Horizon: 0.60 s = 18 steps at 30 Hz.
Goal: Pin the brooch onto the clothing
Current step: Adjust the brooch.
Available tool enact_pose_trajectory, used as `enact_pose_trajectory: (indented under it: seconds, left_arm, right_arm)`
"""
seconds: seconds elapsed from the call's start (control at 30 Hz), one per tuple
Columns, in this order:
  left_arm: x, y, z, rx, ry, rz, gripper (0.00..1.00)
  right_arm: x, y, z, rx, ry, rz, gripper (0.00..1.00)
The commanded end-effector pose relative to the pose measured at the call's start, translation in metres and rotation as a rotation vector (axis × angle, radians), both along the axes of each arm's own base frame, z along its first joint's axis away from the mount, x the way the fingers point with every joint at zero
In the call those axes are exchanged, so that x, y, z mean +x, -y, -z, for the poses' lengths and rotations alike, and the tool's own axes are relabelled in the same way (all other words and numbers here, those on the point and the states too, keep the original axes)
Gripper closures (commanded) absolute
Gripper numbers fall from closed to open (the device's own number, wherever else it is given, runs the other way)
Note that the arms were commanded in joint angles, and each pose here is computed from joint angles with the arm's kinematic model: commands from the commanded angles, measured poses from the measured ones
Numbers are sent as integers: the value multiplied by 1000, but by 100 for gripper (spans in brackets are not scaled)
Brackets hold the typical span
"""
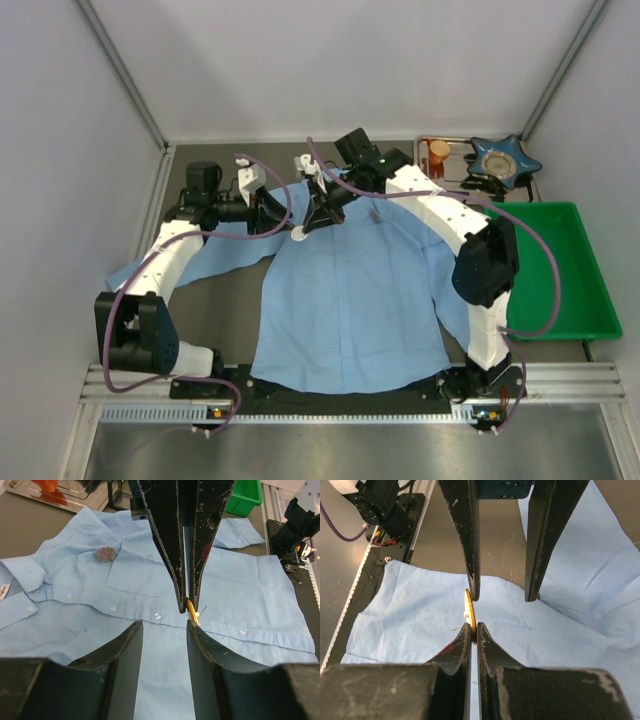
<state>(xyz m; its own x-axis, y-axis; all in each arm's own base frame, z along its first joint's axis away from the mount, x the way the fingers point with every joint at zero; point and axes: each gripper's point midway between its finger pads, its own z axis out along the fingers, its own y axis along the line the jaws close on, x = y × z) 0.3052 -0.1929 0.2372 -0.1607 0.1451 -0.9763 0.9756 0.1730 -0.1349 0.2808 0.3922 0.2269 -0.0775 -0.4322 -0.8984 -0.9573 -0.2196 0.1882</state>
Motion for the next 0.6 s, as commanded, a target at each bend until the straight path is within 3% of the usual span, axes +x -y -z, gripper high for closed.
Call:
enact_pose_trajectory:
  seconds: [0.0,0.37,0.57]
  left_arm:
    - [-16,4,-10,-40,20,77,54]
    - [-30,10,-1,-27,3,100,52]
    - [-28,16,7,6,13,94,58]
  right_arm:
    - [0,1,-35,46,186,-30,100]
    - [0,0,-30,4,235,-32,100]
    - [-3,-3,-31,0,250,-44,100]
